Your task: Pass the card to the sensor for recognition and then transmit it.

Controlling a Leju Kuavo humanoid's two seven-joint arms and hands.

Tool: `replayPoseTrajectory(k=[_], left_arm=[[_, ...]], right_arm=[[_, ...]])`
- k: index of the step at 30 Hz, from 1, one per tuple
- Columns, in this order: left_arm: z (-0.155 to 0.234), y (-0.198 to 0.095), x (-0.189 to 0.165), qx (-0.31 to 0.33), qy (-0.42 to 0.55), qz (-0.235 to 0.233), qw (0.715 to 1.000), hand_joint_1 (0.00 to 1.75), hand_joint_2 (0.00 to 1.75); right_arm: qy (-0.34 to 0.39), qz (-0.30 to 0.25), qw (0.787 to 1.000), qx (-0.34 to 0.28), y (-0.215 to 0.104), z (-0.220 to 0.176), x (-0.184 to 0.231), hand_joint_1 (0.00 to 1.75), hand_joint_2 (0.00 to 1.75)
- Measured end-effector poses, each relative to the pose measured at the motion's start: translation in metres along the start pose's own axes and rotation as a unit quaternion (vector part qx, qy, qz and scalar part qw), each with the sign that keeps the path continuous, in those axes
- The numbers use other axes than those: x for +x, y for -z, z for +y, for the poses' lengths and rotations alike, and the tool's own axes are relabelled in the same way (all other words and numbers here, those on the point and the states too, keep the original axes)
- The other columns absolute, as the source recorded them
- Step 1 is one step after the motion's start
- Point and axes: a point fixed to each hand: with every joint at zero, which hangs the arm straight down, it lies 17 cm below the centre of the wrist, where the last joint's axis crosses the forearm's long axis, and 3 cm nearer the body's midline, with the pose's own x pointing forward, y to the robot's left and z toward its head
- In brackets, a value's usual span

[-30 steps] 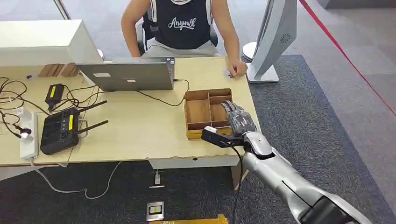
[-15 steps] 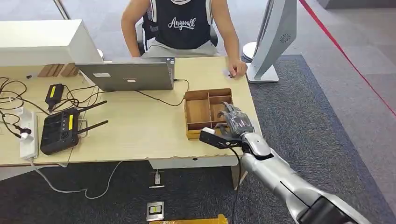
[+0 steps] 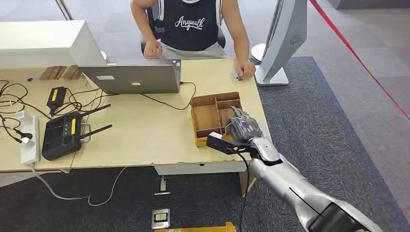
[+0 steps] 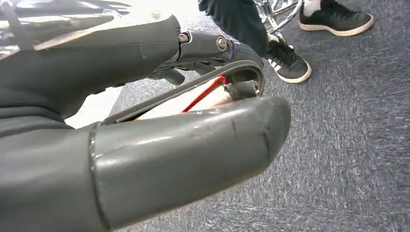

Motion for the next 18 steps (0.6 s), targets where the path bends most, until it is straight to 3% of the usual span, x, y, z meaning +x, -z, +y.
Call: replayPoseTrajectory(k=[11,18], left_arm=[[0.001,0.001,0.003,0.001,0.000,-0.002,1.000,0.00,0.00],[0.002,0.001,0.005,0.002,0.006,-0.008,1.000,0.00,0.00]], right_arm=[[0.002,-0.003,1.000,-0.019,0.001,-0.007,0.002,1.75,1.75],[0.009,-0.014,0.995,-0.097,0.018,-0.068,0.015,1.75,1.75]])
